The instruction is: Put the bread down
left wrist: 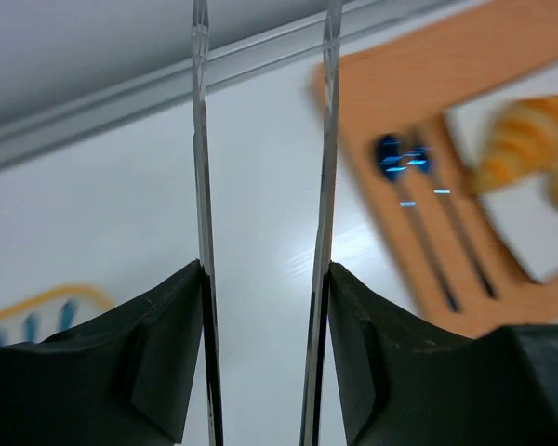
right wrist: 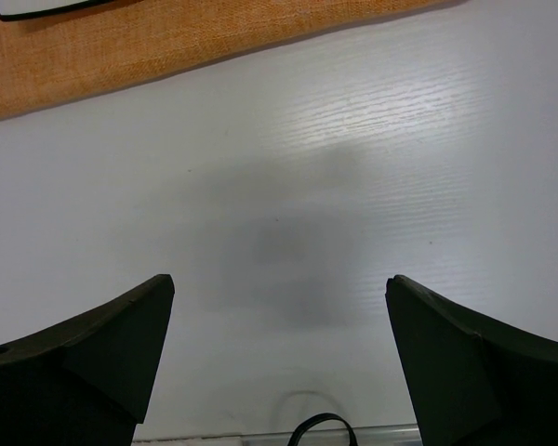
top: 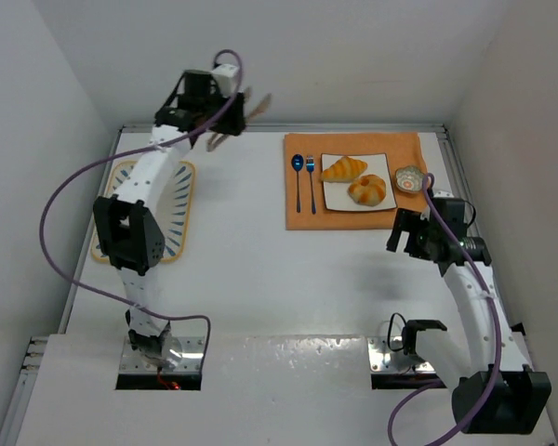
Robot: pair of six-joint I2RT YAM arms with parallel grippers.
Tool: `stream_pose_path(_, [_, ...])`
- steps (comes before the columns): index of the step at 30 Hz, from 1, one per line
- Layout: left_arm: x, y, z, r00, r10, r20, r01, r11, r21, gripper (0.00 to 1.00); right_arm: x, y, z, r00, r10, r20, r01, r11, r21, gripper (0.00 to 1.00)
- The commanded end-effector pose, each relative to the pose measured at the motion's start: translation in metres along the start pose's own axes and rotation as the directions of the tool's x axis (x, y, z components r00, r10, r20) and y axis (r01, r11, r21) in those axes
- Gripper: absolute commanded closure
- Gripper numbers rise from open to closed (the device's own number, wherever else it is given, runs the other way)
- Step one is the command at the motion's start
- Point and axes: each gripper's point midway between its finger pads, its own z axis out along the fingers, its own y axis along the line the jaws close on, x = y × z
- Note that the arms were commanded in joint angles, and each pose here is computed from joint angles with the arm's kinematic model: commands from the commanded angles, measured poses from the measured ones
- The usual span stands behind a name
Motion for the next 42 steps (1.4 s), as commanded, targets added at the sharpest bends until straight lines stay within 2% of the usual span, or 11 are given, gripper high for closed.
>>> stream_pose_path(1, [0.054, 0.054, 0.000, 0.989, -0.117, -0.087, 0.095, 0.970, -0.222, 0.43, -0.010, 0.002, 0.006, 0.999, 0.035, 0.033, -0.035, 0.999, -0.001, 0.03])
stream_pose_path(16, [0.223, 0.063, 0.040, 0.914, -0.217, -0.343, 0.106, 0.943, -0.316, 0.43, 0.049, -0.017, 0.016, 0.989, 0.124, -0.079, -0.117, 0.990, 0.084, 0.00])
stream_pose_path(20, [0.256, 0.041, 0.040, 0.885, -0.212, -0.416, 0.095, 0.954, -0.285, 0.30, 0.049, -0.019, 0.014, 0.989, 0.124, -0.080, -0.116, 0.988, 0.100, 0.00])
stream_pose_path(21, [0.256, 0.038, 0.040, 0.883, -0.224, -0.413, 0.110, 0.953, -0.282, 0.24, 0.048, -0.020, 0.014, 0.989, 0.125, -0.078, -0.116, 0.988, 0.104, 0.00])
stream_pose_path(22, [0.261, 0.034, 0.040, 0.878, -0.219, -0.426, 0.105, 0.956, -0.275, 0.08, 0.048, -0.018, 0.013, 0.989, 0.127, -0.082, -0.119, 0.988, 0.095, 0.00])
stream_pose_path(23, [0.261, 0.033, 0.040, 0.876, -0.232, -0.422, 0.117, 0.953, -0.281, 0.00, 0.050, -0.017, 0.013, 0.989, 0.120, -0.088, -0.112, 0.990, 0.087, 0.00])
stream_pose_path(25, [0.263, 0.033, 0.038, 0.871, -0.234, -0.431, 0.116, 0.952, -0.282, 0.00, 0.053, -0.013, 0.013, 0.989, 0.109, -0.099, -0.104, 0.993, 0.057, 0.00])
stream_pose_path(28, [0.226, 0.033, 0.030, 0.895, -0.233, -0.380, 0.125, 0.949, -0.288, 0.00, 0.061, -0.009, 0.011, 0.987, 0.103, -0.127, -0.100, 0.995, 0.031, 0.00])
stream_pose_path(33, [0.151, 0.026, -0.015, 0.955, -0.065, -0.288, 0.004, 0.979, -0.206, 0.00, 0.070, -0.010, 0.004, 0.980, 0.148, -0.133, -0.144, 0.989, 0.043, 0.00])
stream_pose_path(37, [0.151, 0.013, -0.057, 0.947, 0.075, -0.314, -0.110, 0.989, -0.095, 0.00, 0.081, -0.023, 0.002, 0.967, 0.232, -0.105, -0.218, 0.967, 0.135, 0.00])
stream_pose_path(42, [0.220, 0.021, -0.089, 0.894, 0.063, -0.443, -0.110, 0.991, -0.081, 0.00, 0.077, -0.025, 0.000, 0.971, 0.239, -0.027, -0.234, 0.965, 0.117, 0.00])
